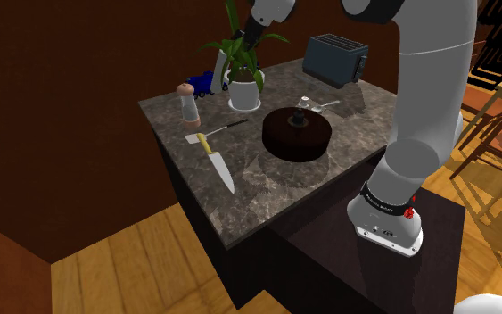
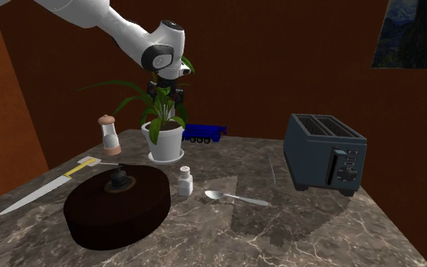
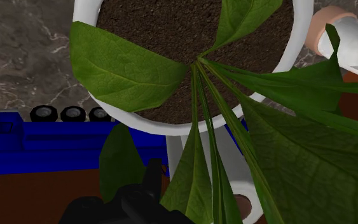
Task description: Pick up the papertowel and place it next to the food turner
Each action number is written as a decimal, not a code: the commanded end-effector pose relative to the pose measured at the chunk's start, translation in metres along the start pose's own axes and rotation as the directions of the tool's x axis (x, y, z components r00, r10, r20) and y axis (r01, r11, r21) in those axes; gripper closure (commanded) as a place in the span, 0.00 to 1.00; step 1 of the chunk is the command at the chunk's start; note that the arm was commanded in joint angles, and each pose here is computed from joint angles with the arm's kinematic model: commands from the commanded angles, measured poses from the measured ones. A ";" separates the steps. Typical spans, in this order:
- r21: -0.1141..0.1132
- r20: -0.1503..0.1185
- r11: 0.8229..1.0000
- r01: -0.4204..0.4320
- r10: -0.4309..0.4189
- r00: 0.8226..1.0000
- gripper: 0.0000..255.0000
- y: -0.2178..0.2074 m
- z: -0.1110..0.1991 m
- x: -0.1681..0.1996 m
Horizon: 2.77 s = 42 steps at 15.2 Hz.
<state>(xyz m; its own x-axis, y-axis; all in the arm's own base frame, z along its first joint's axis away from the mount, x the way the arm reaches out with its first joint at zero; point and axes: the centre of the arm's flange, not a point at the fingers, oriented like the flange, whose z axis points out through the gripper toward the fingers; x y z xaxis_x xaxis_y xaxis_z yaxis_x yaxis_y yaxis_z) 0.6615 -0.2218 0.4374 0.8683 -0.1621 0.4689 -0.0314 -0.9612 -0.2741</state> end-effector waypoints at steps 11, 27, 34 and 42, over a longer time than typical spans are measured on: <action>0.000 0.000 1.000 0.000 0.000 1.000 1.00 0.000 0.000 0.000; -0.109 0.128 0.991 -0.074 0.087 0.988 0.00 -0.027 0.064 0.065; -0.109 0.128 0.991 -0.074 0.087 0.988 1.00 -0.027 0.064 0.065; -0.109 0.128 0.991 -0.074 0.087 0.988 1.00 -0.027 0.064 0.065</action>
<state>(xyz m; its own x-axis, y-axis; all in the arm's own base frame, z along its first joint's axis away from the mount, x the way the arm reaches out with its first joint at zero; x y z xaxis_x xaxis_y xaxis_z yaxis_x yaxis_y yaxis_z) 0.7505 -0.1923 0.4215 0.9183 -0.2157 0.3319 -0.1490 -0.9652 -0.2150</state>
